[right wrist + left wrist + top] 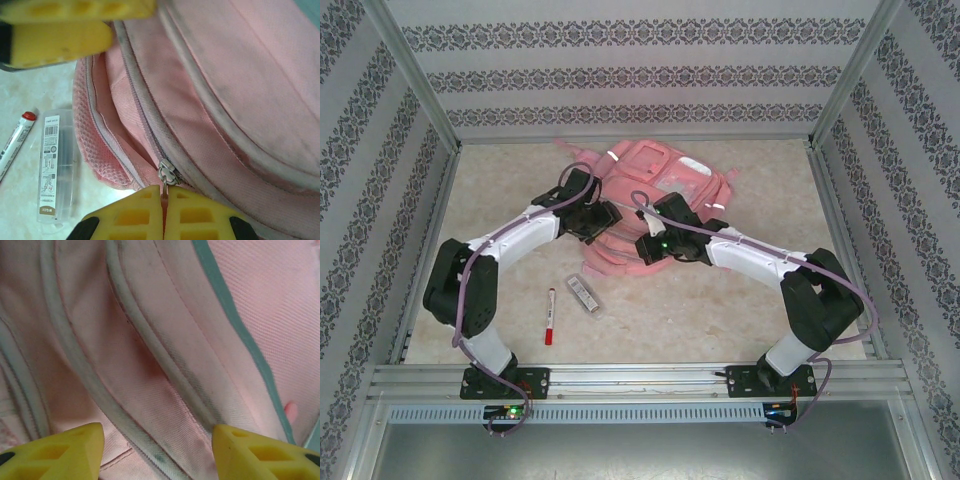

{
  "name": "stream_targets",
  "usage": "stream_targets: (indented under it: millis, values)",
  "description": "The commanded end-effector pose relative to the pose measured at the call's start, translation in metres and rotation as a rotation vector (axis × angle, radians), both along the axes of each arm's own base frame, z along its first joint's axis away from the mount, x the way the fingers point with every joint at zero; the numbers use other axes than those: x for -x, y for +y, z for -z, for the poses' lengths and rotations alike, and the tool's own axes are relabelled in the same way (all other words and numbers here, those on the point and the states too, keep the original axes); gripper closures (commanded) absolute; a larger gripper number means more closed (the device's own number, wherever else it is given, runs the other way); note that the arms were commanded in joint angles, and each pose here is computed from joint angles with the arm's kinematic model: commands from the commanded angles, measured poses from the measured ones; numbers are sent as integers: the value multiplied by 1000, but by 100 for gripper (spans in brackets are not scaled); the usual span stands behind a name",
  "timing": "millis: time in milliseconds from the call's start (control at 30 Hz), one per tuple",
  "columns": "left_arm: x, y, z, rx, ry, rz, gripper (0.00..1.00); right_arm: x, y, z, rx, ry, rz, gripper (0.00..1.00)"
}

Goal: Pack the student bag

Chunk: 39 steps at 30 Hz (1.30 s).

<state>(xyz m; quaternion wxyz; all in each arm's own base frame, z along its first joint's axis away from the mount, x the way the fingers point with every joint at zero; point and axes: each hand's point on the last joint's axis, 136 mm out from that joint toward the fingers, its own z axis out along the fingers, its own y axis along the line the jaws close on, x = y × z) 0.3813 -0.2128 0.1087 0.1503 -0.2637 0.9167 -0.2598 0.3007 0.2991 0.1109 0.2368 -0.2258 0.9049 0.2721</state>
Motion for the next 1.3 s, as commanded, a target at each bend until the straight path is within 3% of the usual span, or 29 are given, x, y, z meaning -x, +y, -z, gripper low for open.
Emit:
stream_targets:
  millis: [0, 67, 167, 267, 433, 667, 833, 967, 1133, 1233, 1267]
  values:
    - [-3, -15, 8, 16, -8, -44, 45, 1, 23, -21, -78, -35, -41, 100]
    - [-4, -17, 13, 8, -9, -48, 52, 2, 23, -20, -78, -33, -40, 100]
    - [-9, -13, 13, -24, -32, -43, 83, 6, 19, -17, -62, -39, -39, 100]
    - [-12, -8, 8, -62, -55, -22, 100, 9, 7, -9, -20, -46, -32, 100]
    - [-15, -1, -1, -85, -78, 11, 100, 7, -28, 9, 89, -48, 27, 100]
    - [-20, 15, -12, -126, -111, 71, 100, -8, -100, 35, 234, -44, 230, 100]
    - [-29, 26, -12, -175, -135, 162, 100, -23, -135, 43, 246, -17, 334, 100]
    - [-42, 36, -11, -187, -148, 174, 100, -26, -128, 33, 208, -40, 292, 100]
    - [-81, 50, -7, -242, -194, 219, 100, -16, -100, 20, 112, -41, 186, 100]
    - [-106, 50, 2, -202, -158, 237, 100, -11, -74, 10, 62, -41, 127, 100]
    - [-114, 48, 3, -190, -168, 242, 95, -10, -64, 6, 48, -41, 105, 100]
